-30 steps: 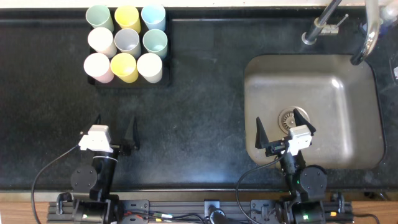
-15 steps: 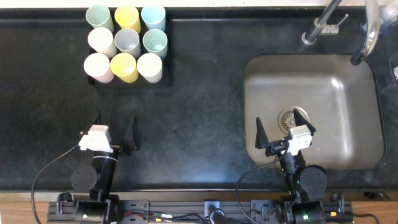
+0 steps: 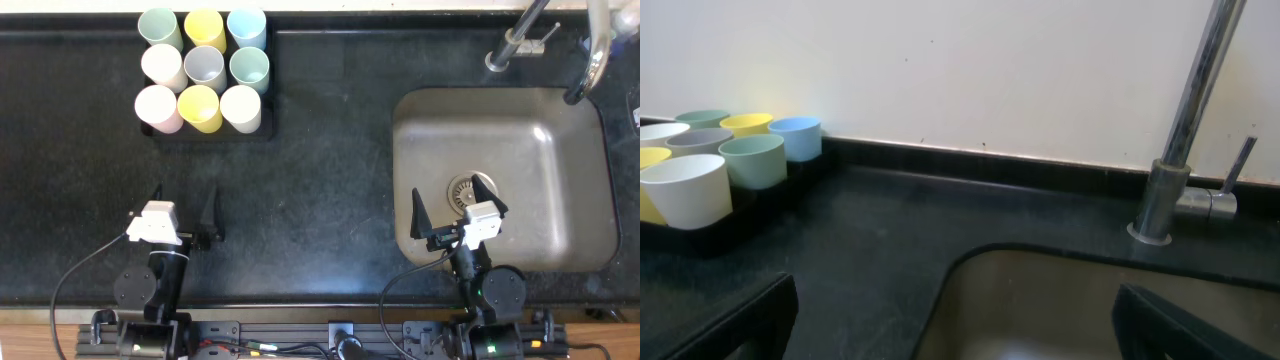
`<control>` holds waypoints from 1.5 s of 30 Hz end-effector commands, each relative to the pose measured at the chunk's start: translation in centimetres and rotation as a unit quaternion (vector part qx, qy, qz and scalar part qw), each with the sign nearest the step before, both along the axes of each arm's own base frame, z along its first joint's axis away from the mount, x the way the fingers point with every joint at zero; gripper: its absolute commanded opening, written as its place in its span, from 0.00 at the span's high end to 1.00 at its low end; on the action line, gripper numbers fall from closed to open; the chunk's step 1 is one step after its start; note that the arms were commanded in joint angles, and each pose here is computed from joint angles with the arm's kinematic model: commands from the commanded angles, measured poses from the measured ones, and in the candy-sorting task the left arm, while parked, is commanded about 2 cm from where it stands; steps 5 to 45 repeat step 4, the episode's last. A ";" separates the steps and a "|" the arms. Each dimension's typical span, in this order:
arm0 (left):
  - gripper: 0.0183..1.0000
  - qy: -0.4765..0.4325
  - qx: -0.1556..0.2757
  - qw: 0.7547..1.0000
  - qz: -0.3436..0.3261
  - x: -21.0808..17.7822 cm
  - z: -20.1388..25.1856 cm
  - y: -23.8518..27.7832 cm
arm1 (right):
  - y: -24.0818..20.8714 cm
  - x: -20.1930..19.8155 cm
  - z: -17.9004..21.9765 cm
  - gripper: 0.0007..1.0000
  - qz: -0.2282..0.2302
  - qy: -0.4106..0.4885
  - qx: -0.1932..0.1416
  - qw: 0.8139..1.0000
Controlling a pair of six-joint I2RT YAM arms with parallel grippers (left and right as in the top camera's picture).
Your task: Store Cups
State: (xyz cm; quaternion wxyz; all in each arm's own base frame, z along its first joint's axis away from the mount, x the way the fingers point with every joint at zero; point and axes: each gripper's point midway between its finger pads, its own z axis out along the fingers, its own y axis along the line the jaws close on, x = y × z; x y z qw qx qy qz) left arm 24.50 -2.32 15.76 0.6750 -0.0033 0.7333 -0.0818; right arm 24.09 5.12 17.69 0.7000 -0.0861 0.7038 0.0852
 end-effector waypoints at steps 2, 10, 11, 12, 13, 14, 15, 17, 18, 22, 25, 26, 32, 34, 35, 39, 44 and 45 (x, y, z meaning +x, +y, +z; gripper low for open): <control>0.00 -0.003 0.009 1.000 -0.007 -0.1 0.0 -0.2 | -0.2 0.1 -0.4 0.00 -0.005 0.001 0.002 1.000; 0.00 -0.003 0.009 1.000 -0.007 -0.1 0.0 -0.2 | -0.2 0.1 -0.4 0.00 -0.005 0.001 0.002 1.000; 0.00 -0.003 0.009 1.000 -0.007 -0.1 0.0 -0.2 | -0.2 0.1 -0.4 0.00 -0.005 0.001 0.002 1.000; 0.00 -0.003 0.009 1.000 -0.007 -0.1 0.0 -0.2 | -0.2 0.1 -0.4 0.00 -0.005 0.001 0.002 1.000; 0.00 -0.003 0.009 1.000 -0.007 -0.1 0.0 -0.2 | -0.2 0.1 -0.4 0.00 -0.005 0.001 0.002 1.000; 0.00 -0.003 0.009 1.000 -0.007 -0.1 0.0 -0.2 | -0.2 0.1 -0.4 0.00 -0.005 0.001 0.002 1.000; 0.00 -0.003 0.009 1.000 -0.007 -0.1 0.0 -0.2 | -0.2 0.1 -0.4 0.00 -0.005 0.001 0.002 1.000; 0.00 -0.003 0.009 1.000 -0.007 -0.1 0.0 -0.2 | -0.2 0.1 -0.4 0.00 -0.005 0.001 0.002 1.000; 0.00 -0.003 0.009 1.000 -0.007 -0.1 0.0 -0.2 | -0.2 0.1 -0.4 0.00 -0.005 0.001 0.002 1.000; 0.00 -0.003 0.009 1.000 -0.007 -0.1 0.0 -0.2 | -0.2 0.1 -0.4 0.00 -0.005 0.001 0.002 1.000; 0.00 -0.003 0.009 1.000 -0.007 -0.1 0.0 -0.2 | -0.2 0.1 -0.4 0.00 -0.005 0.001 0.002 1.000; 0.00 -0.003 0.009 1.000 -0.007 -0.1 0.0 -0.2 | -0.2 0.1 -0.4 0.00 -0.005 0.001 0.002 1.000; 0.00 -0.003 0.009 1.000 -0.007 -0.1 0.0 -0.2 | -0.2 0.1 -0.4 0.00 -0.005 0.001 0.002 1.000; 0.00 -0.003 0.009 1.000 -0.007 -0.1 0.0 -0.2 | -0.2 0.1 -0.4 0.00 -0.005 0.001 0.002 1.000; 0.00 -0.003 0.009 1.000 -0.007 -0.1 0.0 -0.2 | -0.2 0.1 -0.4 0.00 -0.005 0.001 0.002 1.000; 0.00 -0.003 0.009 1.000 -0.007 -0.1 0.0 -0.2 | -0.2 0.1 -0.4 0.00 -0.005 0.001 0.002 1.000; 0.00 -0.003 0.009 1.000 -0.007 -0.1 0.0 -0.2 | -0.2 0.1 -0.4 0.00 -0.005 0.001 0.002 1.000; 0.00 -0.003 0.009 1.000 -0.007 -0.1 0.0 -0.2 | -0.2 0.1 -0.4 0.00 -0.005 0.001 0.002 1.000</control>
